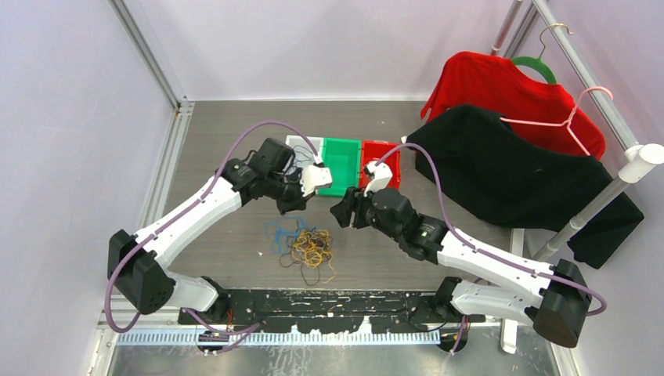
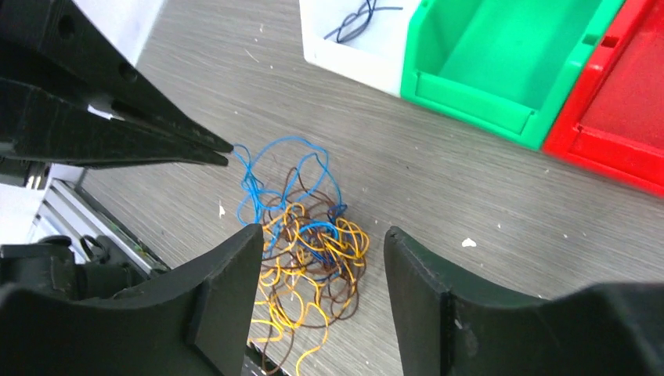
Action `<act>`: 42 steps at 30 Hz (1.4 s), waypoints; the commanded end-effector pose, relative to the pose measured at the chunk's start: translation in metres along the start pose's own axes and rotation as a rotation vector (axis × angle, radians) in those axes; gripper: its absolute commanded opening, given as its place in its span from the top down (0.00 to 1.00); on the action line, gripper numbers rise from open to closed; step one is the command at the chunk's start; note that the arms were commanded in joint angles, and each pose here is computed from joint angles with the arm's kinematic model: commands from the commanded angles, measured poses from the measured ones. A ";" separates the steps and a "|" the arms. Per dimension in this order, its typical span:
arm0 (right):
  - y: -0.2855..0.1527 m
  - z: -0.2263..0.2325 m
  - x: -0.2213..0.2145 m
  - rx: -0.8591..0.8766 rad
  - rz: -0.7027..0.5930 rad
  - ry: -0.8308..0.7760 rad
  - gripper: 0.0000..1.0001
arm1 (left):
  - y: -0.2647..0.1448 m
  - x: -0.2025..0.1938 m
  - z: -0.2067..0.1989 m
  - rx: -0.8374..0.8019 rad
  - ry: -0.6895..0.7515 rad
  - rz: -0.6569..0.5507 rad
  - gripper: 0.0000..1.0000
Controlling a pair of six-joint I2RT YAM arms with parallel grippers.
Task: Untangle the cables
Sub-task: Untie the cable.
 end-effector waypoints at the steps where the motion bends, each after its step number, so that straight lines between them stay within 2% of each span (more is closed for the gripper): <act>1: -0.013 0.019 0.001 0.100 0.008 -0.047 0.36 | -0.009 -0.014 0.015 0.074 -0.039 0.037 0.89; 3: -0.020 0.037 -0.015 0.197 0.051 -0.093 0.35 | -0.015 -0.031 0.015 0.030 -0.082 0.074 0.80; 5: -0.026 0.052 -0.030 0.277 0.091 -0.138 0.35 | -0.020 -0.049 0.014 -0.009 -0.108 0.110 0.65; 8: -0.025 0.068 -0.049 0.346 0.141 -0.181 0.35 | -0.019 -0.073 0.010 -0.035 -0.107 0.150 0.54; 12: -0.011 0.089 -0.068 0.388 0.215 -0.210 0.36 | -0.012 -0.094 0.004 -0.041 -0.118 0.177 0.49; 16: -0.002 0.112 -0.091 0.412 0.249 -0.332 0.36 | -0.005 -0.100 0.008 -0.031 -0.160 0.203 0.47; 24: 0.017 0.125 -0.100 0.359 0.207 -0.483 0.35 | 0.009 -0.122 0.022 0.031 -0.151 0.275 0.47; 31: 0.045 0.112 -0.110 0.216 0.255 -0.566 0.44 | 0.022 -0.145 0.042 0.119 -0.155 0.326 0.57; 33: 0.047 0.112 -0.112 0.212 0.264 -0.569 0.54 | 0.023 -0.147 0.044 0.121 -0.165 0.318 0.62; 38: 0.043 0.110 -0.106 0.202 0.252 -0.564 0.92 | 0.027 -0.160 0.051 0.140 -0.161 0.322 0.86; 39: 0.042 0.109 -0.105 0.195 0.253 -0.563 0.97 | 0.028 -0.163 0.053 0.142 -0.158 0.323 0.90; 42: 0.038 0.100 -0.098 0.141 0.250 -0.560 0.99 | 0.026 -0.174 0.060 0.158 -0.139 0.343 0.98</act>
Point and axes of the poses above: each gripper's point midway between its finger pads, its own y axis out along the fingers, its own z axis along the line the jaws close on, x = y × z, the point moved 2 cm from there along -y, back along the fingers, and after that the axes turned 10 degrees about -y, right-handed, at the moved point
